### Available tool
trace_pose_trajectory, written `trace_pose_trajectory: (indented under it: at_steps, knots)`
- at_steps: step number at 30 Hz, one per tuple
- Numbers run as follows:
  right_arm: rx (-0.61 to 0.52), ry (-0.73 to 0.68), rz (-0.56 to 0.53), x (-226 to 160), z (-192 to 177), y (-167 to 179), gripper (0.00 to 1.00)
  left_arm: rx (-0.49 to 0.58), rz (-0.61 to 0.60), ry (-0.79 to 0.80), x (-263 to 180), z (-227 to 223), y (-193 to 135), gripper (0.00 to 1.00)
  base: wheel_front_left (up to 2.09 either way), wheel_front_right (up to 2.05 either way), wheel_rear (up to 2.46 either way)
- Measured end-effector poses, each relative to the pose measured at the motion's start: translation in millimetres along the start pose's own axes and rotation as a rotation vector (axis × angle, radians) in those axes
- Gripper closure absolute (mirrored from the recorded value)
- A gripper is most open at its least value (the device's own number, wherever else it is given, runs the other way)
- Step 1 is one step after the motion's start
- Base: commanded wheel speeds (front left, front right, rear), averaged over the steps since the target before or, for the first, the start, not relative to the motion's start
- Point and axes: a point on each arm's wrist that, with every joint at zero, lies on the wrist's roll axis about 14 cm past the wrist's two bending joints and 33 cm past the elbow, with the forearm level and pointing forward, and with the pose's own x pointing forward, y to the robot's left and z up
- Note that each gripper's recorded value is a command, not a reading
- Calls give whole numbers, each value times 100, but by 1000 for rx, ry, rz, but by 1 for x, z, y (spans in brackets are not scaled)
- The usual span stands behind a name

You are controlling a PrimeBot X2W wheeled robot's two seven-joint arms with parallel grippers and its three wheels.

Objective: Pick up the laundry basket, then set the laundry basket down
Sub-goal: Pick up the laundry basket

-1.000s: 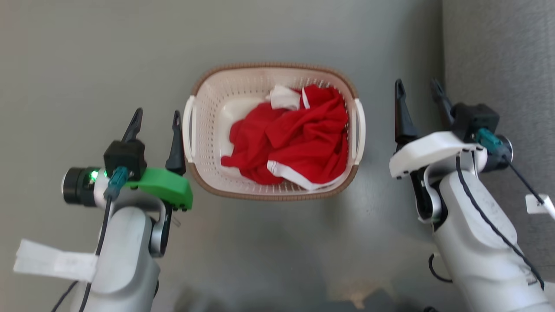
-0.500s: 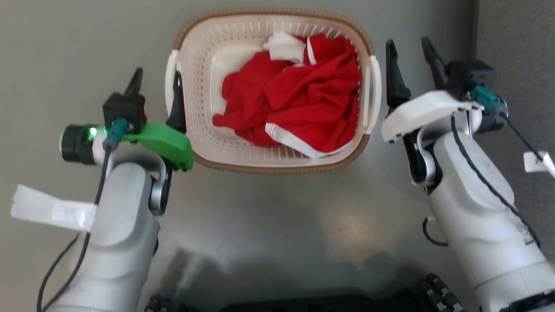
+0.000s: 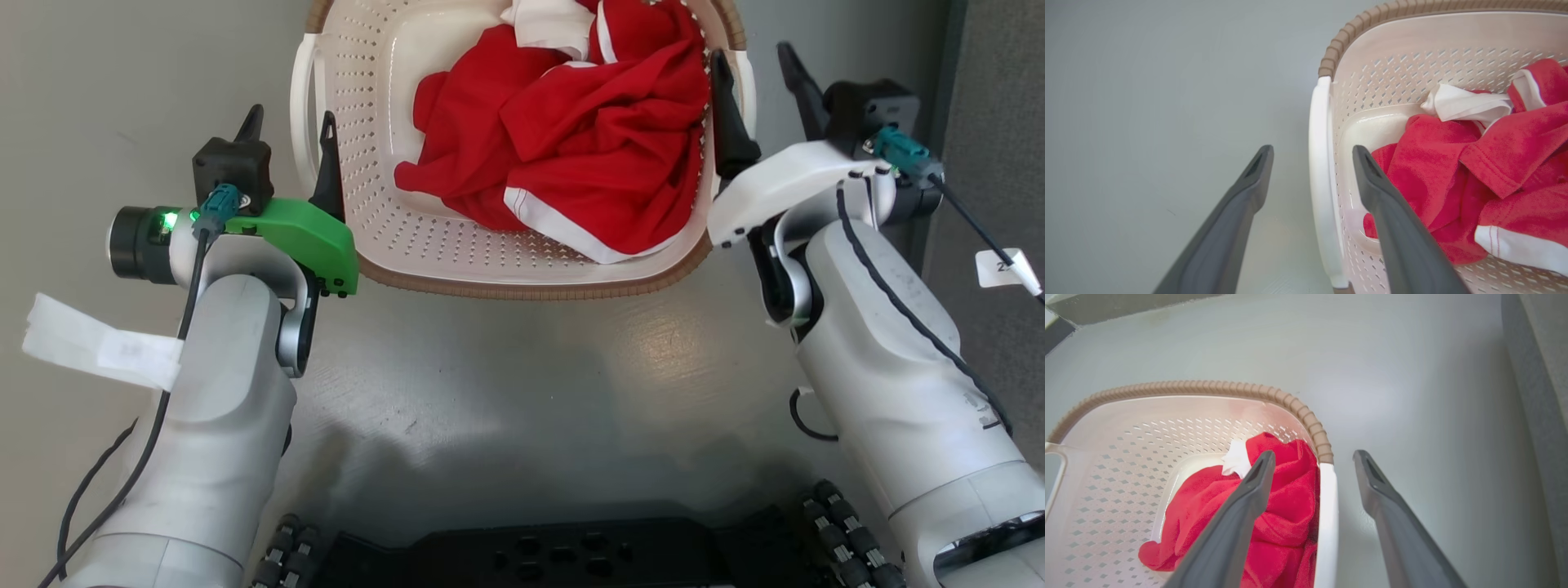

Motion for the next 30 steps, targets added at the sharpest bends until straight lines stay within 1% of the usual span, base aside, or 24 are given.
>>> trace_pose_trajectory:
  at_steps: [7, 14, 19, 25, 30]
  knots:
    - [8, 121, -19, -8, -40, -6, 0, 20, -20, 55, 3, -17, -2, 0, 0, 0, 0]
    - [30, 204, -35, -16, -65, -10, 0, 31, -33, 92, 6, -26, -2, 0, 0, 0, 0]
    - [38, 253, -29, -19, -75, -8, 0, 44, -50, 116, 7, -31, -4, 0, 0, 0, 0]
    - [40, 241, -4, -11, -66, 0, 0, 51, -53, 144, 7, -37, -4, 0, 0, 0, 0]
    - [42, 277, 7, -13, -72, 3, 0, 44, -62, 163, 6, -40, -5, 0, 0, 0, 0]
